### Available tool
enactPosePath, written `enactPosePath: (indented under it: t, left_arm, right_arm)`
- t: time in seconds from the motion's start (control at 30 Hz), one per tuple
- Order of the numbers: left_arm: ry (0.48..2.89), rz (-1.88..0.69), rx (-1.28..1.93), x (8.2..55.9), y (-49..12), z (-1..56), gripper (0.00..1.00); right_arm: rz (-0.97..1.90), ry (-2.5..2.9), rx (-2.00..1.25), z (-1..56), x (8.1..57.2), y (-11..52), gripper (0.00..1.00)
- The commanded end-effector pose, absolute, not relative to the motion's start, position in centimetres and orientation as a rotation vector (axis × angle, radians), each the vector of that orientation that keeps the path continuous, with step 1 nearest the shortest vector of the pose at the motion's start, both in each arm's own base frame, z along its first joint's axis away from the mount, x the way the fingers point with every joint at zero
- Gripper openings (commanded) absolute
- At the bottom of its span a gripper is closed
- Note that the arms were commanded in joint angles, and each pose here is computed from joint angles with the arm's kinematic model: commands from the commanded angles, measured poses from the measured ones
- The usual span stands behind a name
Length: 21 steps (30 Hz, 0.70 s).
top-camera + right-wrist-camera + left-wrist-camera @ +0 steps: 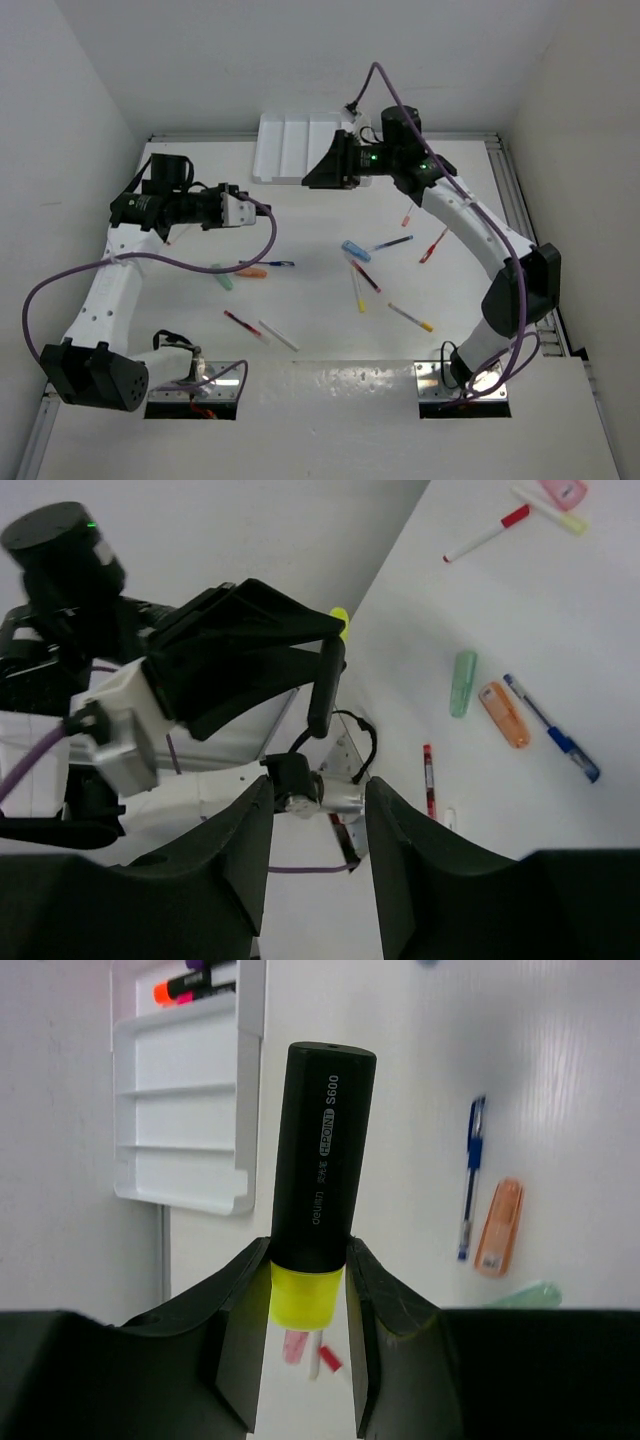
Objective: Sort the stationery into containers
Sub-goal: Pass the stationery from the left arm to the right
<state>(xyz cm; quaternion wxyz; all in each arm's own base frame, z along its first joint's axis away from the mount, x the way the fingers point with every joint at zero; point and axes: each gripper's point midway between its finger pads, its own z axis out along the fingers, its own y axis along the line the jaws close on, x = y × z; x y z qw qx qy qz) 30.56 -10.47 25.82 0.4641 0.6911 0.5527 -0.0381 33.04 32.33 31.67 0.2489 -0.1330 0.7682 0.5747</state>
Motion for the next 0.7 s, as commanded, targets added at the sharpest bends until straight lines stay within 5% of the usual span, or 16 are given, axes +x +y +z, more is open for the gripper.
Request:
enactPosePath:
  t: [0.0, 0.67]
  left_arm:
    - [1.372, -0.239, 1.517, 30.4, -13.3, 29.7, 0.05]
    - [1.417, -0.276, 1.483, 30.7, -17.4, 30.3, 0.04]
  right_arm:
    - [1.566, 2.094, -0.353, 32.4, 32.8, 34.5, 0.41]
    - [1.499, 2.131, -0.489, 31.0, 30.3, 37.7, 0.39]
